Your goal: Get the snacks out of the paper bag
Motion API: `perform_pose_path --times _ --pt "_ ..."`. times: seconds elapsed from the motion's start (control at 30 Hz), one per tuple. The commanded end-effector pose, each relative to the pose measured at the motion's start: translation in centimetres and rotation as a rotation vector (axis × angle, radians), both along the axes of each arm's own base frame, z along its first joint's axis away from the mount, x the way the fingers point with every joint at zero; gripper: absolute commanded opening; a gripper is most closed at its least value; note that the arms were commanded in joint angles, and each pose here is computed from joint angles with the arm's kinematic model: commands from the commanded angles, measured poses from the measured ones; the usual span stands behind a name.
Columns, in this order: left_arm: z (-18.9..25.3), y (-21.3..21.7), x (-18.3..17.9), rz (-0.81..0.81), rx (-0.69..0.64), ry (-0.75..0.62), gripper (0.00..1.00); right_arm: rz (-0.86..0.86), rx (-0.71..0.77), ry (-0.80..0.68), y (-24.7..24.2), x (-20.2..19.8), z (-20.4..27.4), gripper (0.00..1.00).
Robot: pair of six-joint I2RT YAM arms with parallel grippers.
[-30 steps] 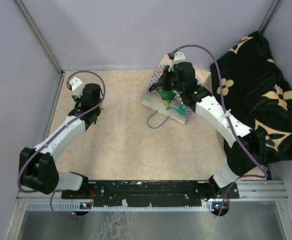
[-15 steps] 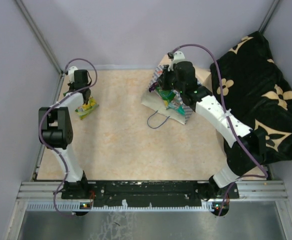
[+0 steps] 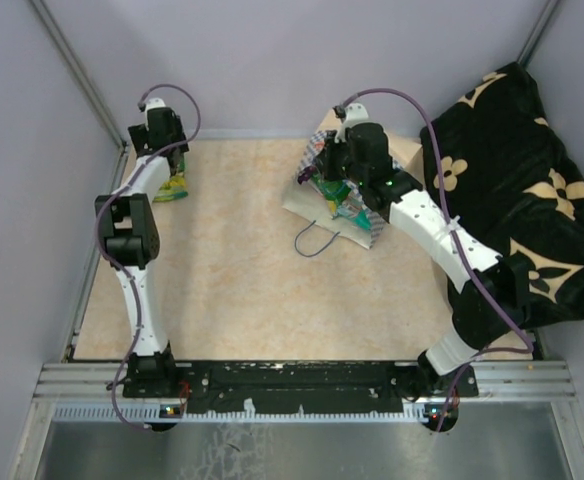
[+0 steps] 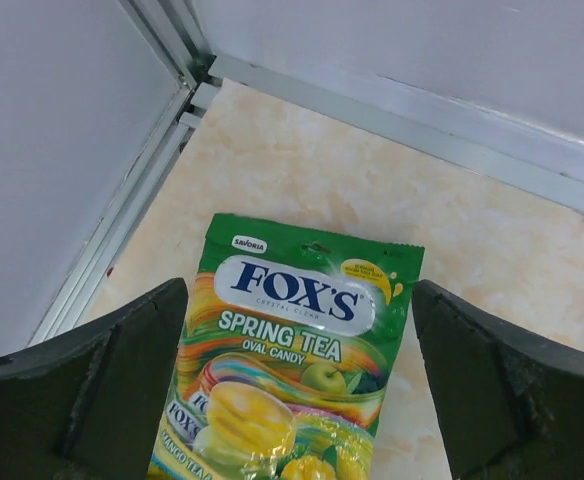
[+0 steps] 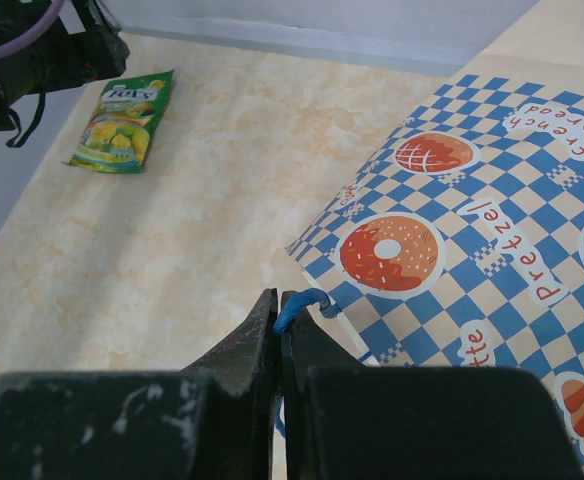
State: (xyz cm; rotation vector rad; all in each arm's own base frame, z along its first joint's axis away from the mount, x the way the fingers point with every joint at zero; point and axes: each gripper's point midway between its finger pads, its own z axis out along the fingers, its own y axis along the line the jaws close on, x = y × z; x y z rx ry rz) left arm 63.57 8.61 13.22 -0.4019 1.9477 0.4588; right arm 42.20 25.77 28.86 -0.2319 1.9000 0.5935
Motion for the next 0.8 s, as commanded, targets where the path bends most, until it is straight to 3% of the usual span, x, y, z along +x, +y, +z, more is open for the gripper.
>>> perform_pose_path --times 0.0,0.27,0.77 --pt "2.2 -0.5 -2.5 -0.015 -0.055 -0.003 0.99 -0.02 0.03 -0.087 -0.2 1.3 3.1 0.0" --pt "-3.2 -2.2 -6.1 -0.122 -0.23 0.082 0.98 -0.015 0.021 -0.084 -0.2 1.3 2.7 0.0" --pt "-10.9 1.7 -3.4 -0.095 -0.225 0.255 0.97 -0.024 0.029 -0.096 -0.6 1.4 2.2 0.0"
